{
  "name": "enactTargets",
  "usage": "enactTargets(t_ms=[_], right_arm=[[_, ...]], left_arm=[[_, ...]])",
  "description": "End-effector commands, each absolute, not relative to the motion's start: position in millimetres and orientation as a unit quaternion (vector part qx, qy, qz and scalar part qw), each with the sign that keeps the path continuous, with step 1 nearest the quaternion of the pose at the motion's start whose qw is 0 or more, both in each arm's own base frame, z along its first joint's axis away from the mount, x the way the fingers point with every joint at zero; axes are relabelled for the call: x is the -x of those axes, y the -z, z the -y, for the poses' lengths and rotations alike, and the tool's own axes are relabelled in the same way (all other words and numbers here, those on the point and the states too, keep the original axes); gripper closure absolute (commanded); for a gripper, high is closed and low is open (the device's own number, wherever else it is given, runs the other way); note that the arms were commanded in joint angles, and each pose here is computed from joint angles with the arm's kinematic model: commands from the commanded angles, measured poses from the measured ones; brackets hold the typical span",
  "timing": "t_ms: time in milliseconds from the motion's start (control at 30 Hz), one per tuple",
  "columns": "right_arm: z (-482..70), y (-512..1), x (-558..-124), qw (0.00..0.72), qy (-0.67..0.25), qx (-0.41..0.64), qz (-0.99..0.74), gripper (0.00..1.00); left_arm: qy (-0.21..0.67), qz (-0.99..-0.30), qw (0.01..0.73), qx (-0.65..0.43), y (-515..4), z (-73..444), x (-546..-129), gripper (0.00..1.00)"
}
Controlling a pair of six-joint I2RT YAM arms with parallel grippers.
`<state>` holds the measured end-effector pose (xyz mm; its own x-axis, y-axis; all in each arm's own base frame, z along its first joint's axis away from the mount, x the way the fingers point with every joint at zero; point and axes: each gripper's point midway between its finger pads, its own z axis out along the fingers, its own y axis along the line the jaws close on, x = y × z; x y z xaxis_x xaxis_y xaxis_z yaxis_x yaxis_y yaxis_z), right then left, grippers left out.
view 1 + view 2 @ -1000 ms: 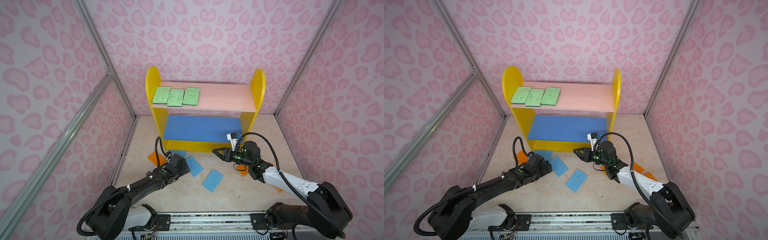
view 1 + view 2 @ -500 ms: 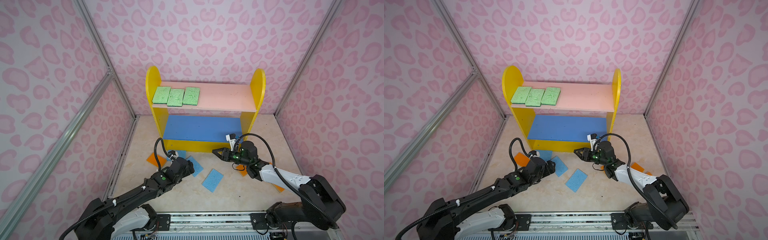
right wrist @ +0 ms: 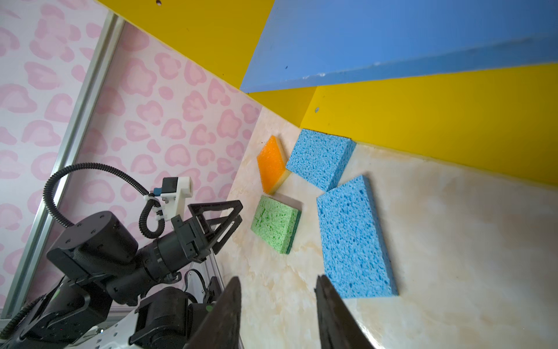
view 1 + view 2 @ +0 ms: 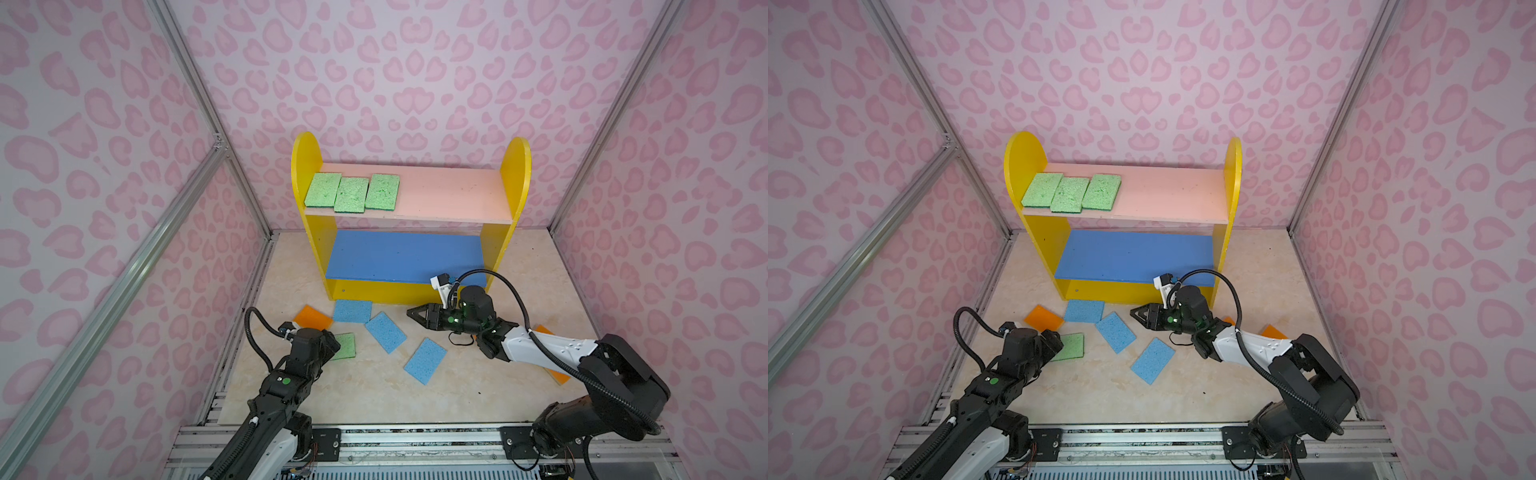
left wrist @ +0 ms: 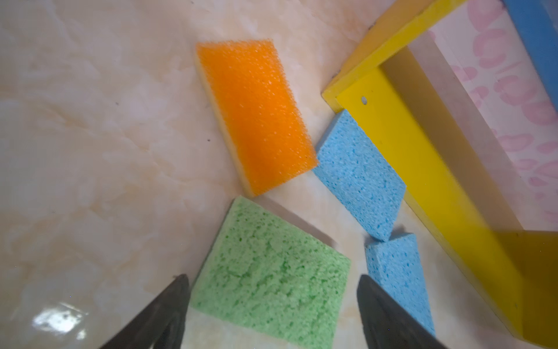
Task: Place and organize the cleaning sponges onto the shelf
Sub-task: 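Lower the right arm toward the table while the left gripper reaches a green sponge, then grasp the green sponge near the blue sponges with the left gripper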
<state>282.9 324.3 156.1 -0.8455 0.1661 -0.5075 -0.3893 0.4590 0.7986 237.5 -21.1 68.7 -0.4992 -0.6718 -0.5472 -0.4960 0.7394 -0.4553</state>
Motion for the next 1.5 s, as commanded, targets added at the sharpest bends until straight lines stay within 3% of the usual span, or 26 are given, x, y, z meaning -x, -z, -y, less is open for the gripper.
enactTargets(t_ms=[0,367,900,1100,1467], right_arm=[[-330.9,-154.4,-282.5,0.274,-0.517,0.069,-0.808,0.58],[-342.0,-148.6,-275.4,0.26,-0.51,0.076,-0.816,0.58],[-341.4,-147.8,-280.5,0.251,-0.481,0.078,-0.836,0.58],[-336.7,-152.0,-280.3,0.253,-0.475,0.076,-0.84,0.58],[-332.6,-143.8,-275.5,0.248,-0.465,0.077,-0.847,0.58]], left_arm=[[0.125,-0.857,0.364,0.343,-62.5,15.6,-241.0,0.12],[0.2,-0.859,0.328,0.339,-35.0,40.3,-241.0,0.15],[0.303,-0.865,0.33,0.225,-65.6,133.4,-213.7,0.17],[0.24,-0.883,0.363,0.173,-96.2,118.3,-227.0,0.12],[0.196,-0.895,0.347,0.202,-79.0,72.8,-261.9,0.1]])
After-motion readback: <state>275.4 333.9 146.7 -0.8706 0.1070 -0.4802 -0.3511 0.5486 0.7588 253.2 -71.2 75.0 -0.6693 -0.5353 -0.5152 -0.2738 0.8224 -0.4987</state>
